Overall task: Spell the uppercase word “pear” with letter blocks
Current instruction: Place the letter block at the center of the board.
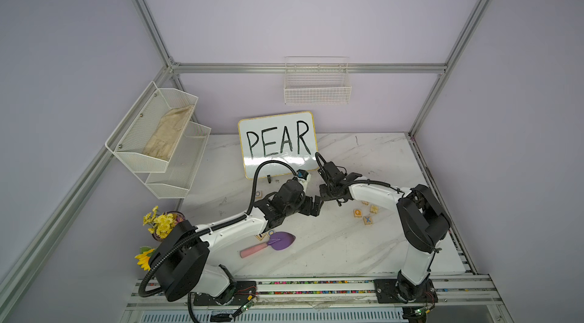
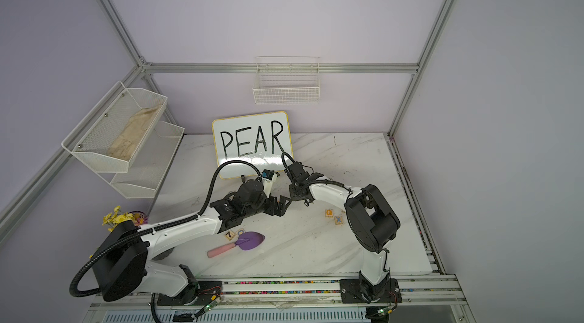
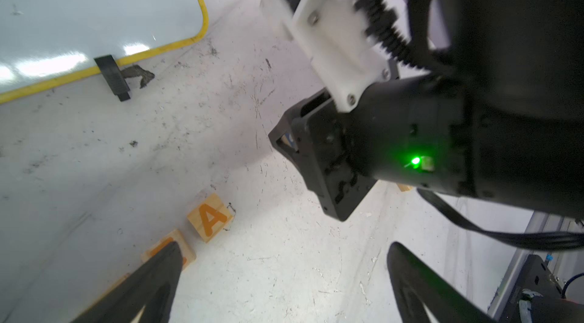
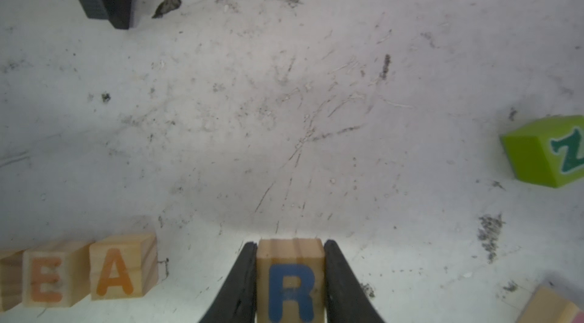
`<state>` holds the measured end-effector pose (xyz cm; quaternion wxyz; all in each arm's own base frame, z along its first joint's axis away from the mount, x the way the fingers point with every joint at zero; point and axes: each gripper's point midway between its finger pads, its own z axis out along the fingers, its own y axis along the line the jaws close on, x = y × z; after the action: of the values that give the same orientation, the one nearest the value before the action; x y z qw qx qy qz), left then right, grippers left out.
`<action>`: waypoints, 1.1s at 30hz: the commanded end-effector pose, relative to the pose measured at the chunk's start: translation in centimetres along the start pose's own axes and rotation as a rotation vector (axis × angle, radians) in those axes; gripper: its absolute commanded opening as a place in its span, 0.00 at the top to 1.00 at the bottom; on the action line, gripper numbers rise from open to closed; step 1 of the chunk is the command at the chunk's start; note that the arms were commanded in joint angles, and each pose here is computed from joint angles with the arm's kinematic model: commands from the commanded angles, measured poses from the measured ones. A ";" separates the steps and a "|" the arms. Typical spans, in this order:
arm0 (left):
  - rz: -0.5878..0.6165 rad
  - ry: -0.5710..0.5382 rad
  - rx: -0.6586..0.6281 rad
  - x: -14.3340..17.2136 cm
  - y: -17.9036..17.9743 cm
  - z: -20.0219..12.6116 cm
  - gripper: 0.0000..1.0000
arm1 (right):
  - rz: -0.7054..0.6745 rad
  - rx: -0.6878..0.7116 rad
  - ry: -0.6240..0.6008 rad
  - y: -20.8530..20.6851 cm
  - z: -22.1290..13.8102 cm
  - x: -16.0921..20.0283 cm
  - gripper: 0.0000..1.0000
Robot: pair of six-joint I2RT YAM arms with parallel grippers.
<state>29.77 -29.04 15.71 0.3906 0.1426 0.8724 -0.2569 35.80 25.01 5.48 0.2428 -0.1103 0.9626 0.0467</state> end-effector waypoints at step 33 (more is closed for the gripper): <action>-0.085 -0.048 -0.180 1.4 4.1 -3.5 0.00 | -0.129 -0.070 0.073 5.9 1.8 1.9 0.67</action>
<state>28.99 -24.22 15.93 0.4103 0.0741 0.8867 -0.2000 33.64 30.42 3.28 0.2098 -0.1805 0.9587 0.0659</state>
